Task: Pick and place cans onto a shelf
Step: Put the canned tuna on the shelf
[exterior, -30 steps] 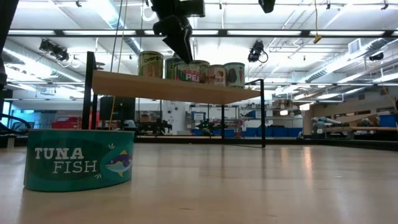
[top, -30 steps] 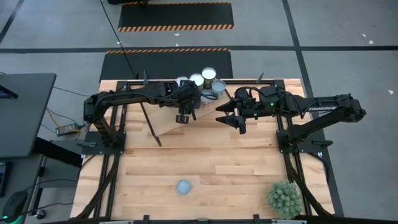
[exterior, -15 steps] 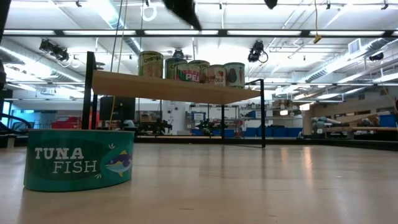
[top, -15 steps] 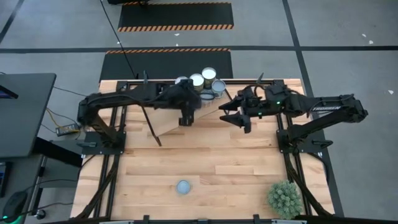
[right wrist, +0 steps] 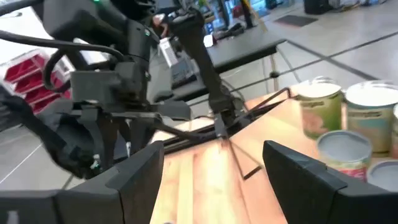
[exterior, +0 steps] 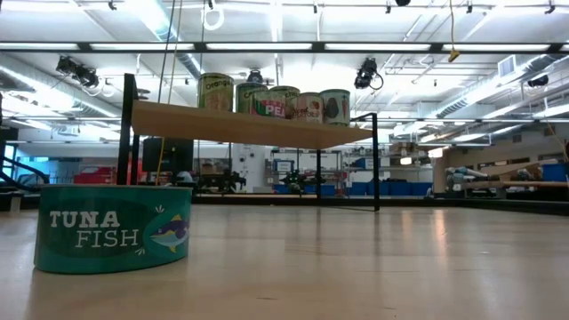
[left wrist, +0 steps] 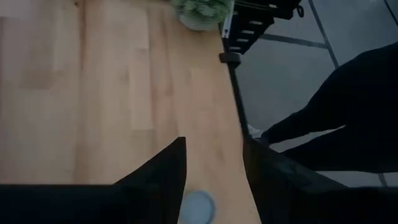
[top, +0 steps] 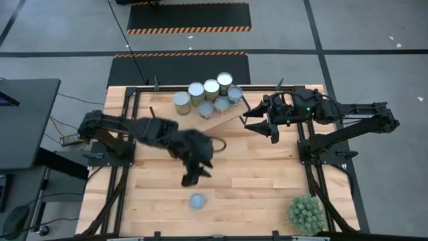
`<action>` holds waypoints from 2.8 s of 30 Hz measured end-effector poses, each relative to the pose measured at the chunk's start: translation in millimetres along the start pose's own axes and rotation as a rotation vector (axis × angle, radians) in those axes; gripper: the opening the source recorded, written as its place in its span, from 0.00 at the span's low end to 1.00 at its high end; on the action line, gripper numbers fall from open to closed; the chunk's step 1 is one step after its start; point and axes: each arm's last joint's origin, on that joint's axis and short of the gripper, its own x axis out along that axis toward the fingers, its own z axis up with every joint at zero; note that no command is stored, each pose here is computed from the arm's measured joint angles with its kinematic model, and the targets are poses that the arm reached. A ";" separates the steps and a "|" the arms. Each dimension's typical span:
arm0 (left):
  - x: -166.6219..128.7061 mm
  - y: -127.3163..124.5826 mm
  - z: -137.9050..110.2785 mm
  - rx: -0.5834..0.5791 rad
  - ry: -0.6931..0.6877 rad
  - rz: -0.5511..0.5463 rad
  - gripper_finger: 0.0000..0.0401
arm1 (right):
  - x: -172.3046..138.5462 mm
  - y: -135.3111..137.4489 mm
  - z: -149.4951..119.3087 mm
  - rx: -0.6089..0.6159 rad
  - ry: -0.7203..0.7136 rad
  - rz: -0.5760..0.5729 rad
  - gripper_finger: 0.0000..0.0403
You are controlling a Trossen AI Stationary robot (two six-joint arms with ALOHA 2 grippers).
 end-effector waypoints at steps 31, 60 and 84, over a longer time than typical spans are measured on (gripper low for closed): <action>175.4 -110.9 -130.0 -0.115 0.401 0.330 0.48 | 0.2 12.8 -10.5 -0.028 0.084 0.071 0.70; 221.4 -98.4 -170.0 0.113 0.525 0.484 0.31 | 0.5 13.0 -9.0 -0.004 0.067 0.067 0.70; 218.3 -85.9 -165.4 0.126 0.560 0.523 0.01 | 0.5 13.6 -7.9 -0.004 0.056 0.075 0.70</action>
